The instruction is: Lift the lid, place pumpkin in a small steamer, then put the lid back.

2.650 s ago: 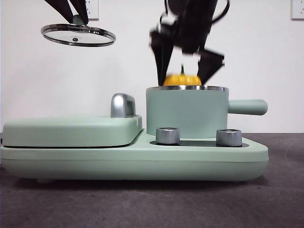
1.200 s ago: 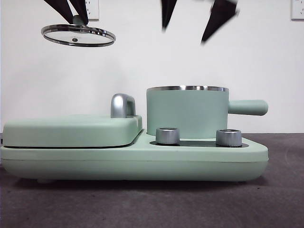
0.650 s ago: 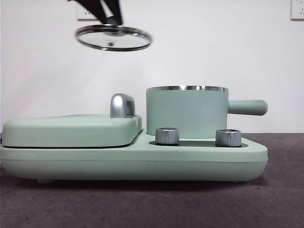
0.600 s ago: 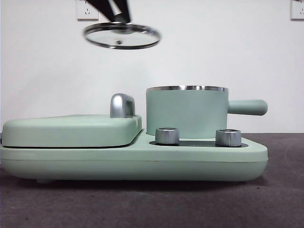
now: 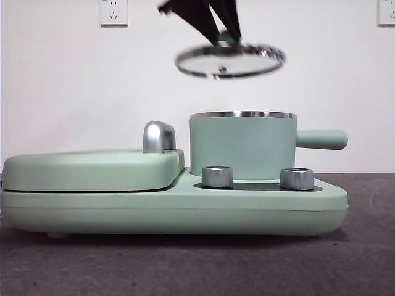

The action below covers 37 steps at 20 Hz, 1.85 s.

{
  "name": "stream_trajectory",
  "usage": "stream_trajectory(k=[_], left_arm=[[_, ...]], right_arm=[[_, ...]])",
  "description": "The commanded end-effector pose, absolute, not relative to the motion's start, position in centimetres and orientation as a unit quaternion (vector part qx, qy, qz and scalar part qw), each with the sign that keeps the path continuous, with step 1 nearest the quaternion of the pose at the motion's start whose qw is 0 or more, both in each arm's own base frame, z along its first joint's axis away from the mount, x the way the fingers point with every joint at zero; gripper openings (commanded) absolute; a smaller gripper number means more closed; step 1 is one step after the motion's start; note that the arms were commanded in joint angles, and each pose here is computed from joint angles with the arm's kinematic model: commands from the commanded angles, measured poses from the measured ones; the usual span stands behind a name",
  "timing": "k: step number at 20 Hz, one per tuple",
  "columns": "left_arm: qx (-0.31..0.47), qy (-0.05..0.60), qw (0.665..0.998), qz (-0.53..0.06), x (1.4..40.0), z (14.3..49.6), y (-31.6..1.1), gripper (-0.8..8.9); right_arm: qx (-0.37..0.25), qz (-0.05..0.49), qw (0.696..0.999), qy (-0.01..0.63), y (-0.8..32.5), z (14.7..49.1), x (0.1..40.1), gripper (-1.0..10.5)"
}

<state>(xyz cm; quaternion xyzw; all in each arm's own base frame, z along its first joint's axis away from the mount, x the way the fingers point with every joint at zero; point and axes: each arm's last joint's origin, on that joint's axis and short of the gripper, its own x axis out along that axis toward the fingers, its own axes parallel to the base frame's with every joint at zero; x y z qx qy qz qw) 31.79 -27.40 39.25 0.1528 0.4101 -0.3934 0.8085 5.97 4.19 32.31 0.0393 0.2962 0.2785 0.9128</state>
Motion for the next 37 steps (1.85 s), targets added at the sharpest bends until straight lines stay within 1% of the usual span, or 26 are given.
stream_trajectory(k=[1, 5, 11, 18, 31, 35, 36, 37], left_arm=[[0.156, 0.386, 0.811, -0.410, 32.0, 39.1, -28.8, 0.09], [0.165, 0.395, 0.804, -0.413, 32.7, 37.6, -29.7, 0.09], [0.172, 0.417, 0.794, -0.407, 33.9, 35.1, -30.8, 0.09], [0.165, 0.425, 0.796, -0.398, 34.5, 34.6, -30.5, 0.09], [0.169, 0.440, 0.788, -0.396, 35.1, 33.1, -31.0, 0.08], [0.173, 0.456, 0.780, -0.393, 34.9, 32.9, -30.8, 0.11], [0.173, 0.456, 0.779, -0.393, 34.9, 32.9, -30.8, 0.62], [0.172, 0.455, 0.780, -0.393, 34.9, 32.9, -30.8, 1.61]], right_arm=[[0.062, 0.280, 0.918, 0.272, 3.7, 32.8, 5.2, 5.6], [0.088, 0.278, 0.921, 0.258, 3.1, 33.0, 4.3, 5.6], [0.095, 0.276, 0.920, 0.261, 3.1, 33.0, 4.3, 5.6], [0.098, 0.275, 0.920, 0.262, 3.1, 33.0, 4.3, 5.6], [0.100, 0.275, 0.920, 0.263, 3.1, 33.0, 4.3, 5.6], [0.100, 0.275, 0.920, 0.263, 3.1, 33.0, 4.3, 5.6], [0.100, 0.275, 0.920, 0.263, 3.1, 33.0, 4.3, 5.6], [0.100, 0.275, 0.920, 0.263, 3.1, 33.0, 4.3, 5.6]])
